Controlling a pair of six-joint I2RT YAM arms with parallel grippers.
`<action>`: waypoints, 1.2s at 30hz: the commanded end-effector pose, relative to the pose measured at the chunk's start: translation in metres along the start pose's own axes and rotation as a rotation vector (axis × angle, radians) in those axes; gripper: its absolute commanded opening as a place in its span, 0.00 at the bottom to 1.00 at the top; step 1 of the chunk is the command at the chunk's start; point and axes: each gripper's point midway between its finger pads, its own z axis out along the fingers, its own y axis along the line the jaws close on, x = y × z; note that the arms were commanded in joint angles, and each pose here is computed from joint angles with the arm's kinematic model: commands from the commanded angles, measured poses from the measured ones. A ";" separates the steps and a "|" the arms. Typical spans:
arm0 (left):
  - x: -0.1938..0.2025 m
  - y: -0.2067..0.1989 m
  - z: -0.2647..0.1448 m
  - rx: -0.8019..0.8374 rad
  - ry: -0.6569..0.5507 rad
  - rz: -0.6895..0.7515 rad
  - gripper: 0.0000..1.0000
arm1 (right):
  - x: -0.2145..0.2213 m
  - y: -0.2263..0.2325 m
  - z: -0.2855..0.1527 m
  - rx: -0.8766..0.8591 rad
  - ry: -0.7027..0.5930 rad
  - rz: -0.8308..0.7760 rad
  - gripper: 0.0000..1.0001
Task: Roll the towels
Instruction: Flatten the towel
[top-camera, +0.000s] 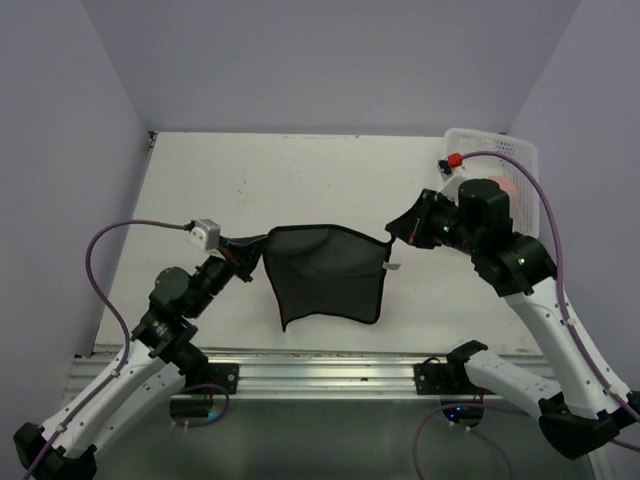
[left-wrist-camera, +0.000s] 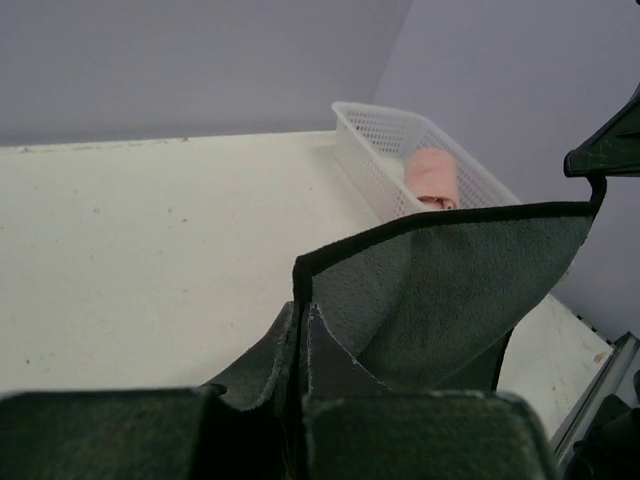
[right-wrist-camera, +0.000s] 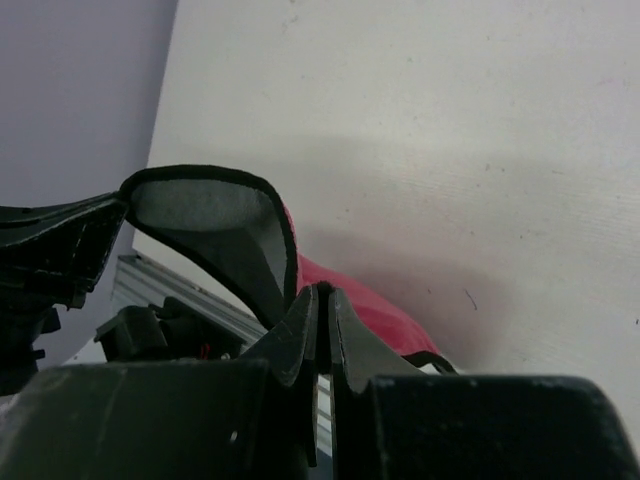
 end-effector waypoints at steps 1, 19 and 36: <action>0.018 0.012 0.009 -0.035 0.022 -0.019 0.00 | 0.010 -0.012 0.028 0.027 0.044 0.014 0.00; 0.081 0.090 0.050 -0.378 0.221 0.120 0.06 | 0.005 -0.072 0.137 0.167 0.130 0.034 0.00; 0.099 0.092 0.046 -0.342 0.203 0.086 0.07 | 0.016 -0.100 0.175 0.178 0.208 0.057 0.00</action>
